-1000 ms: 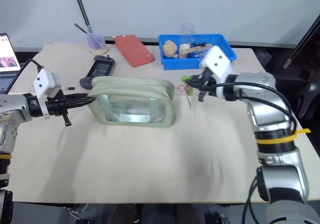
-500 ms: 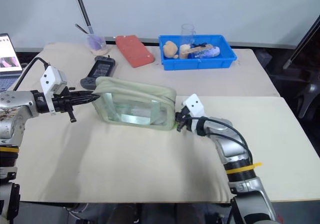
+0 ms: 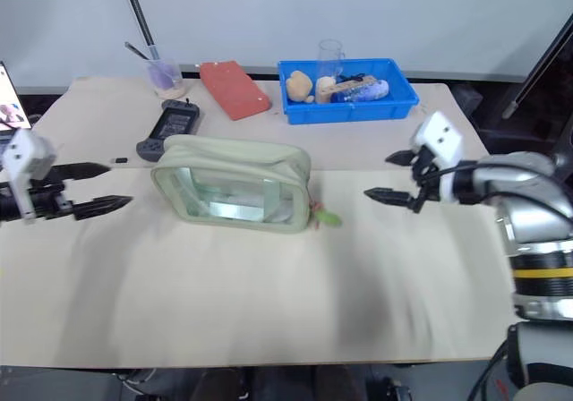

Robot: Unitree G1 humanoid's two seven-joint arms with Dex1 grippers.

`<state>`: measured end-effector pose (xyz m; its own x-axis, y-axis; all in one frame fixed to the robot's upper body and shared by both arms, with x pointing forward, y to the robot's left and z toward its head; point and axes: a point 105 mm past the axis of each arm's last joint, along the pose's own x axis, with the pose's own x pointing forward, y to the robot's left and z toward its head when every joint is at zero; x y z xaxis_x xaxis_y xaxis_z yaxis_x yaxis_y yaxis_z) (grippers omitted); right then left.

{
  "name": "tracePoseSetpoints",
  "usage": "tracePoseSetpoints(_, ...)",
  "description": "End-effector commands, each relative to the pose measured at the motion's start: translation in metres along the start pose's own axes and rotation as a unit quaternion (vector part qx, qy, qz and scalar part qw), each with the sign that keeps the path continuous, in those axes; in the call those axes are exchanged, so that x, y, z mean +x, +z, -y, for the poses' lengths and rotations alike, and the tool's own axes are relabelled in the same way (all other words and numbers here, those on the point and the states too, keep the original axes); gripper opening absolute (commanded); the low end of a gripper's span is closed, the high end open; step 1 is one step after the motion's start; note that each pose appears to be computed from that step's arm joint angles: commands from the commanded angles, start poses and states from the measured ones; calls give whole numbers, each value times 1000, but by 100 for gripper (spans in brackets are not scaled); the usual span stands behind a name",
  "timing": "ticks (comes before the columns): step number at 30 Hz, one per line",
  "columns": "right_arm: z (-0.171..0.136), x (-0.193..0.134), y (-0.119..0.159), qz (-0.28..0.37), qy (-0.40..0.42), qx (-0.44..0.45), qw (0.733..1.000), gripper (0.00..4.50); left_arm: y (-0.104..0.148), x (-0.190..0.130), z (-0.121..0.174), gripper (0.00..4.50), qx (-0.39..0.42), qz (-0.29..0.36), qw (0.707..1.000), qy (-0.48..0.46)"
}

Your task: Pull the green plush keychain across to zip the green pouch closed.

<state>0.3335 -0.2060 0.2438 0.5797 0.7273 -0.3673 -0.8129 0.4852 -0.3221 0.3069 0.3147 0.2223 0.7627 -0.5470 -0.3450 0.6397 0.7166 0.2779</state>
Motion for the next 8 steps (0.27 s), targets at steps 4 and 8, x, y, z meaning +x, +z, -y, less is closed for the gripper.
tracePoseSetpoints(4, -21, -15, 47, 40, 27, -29, 998, 449, 44, -32, -10, 450, 14, 57, 997, 52)
tracePoseSetpoints(8, -17, -7, 45, 46, 12, -25, 999, 449, 39, -25, -6, 450, 14, 55, 997, 45)
